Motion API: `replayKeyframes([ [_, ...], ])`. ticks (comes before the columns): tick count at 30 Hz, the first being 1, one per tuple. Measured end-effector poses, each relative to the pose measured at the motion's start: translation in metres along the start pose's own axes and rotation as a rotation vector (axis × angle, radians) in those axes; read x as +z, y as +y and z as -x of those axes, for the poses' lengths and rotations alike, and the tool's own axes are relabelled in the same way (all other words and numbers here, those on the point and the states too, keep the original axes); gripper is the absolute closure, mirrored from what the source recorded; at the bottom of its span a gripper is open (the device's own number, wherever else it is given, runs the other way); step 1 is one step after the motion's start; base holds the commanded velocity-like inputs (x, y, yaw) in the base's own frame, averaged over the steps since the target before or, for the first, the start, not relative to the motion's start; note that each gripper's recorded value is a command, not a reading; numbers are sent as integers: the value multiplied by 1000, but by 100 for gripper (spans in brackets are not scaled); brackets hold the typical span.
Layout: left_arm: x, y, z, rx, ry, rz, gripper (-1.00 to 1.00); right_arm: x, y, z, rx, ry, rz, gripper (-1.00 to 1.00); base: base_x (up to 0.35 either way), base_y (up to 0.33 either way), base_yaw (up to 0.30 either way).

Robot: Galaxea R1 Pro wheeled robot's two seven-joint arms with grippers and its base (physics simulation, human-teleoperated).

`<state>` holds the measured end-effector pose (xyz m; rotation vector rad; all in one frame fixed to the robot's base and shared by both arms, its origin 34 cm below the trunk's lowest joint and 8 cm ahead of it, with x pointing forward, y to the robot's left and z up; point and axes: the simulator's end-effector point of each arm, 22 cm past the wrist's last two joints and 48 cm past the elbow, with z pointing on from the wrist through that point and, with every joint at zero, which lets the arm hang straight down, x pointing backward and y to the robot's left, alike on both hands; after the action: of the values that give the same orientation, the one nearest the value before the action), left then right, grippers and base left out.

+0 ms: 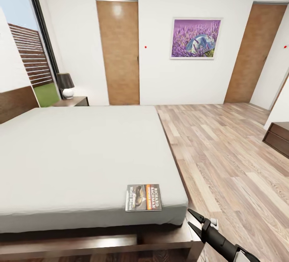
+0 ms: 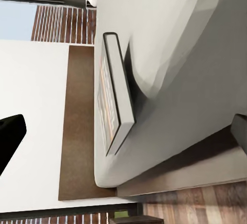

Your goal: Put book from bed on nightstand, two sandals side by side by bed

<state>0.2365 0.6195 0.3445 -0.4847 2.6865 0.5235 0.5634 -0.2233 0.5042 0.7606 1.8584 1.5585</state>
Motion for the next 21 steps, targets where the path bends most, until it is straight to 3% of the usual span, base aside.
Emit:
replayKeyframes([
  [21,0,0,0,0,0,0,-100,0,0,0,0,0,-1,-100,0,133,0],
])
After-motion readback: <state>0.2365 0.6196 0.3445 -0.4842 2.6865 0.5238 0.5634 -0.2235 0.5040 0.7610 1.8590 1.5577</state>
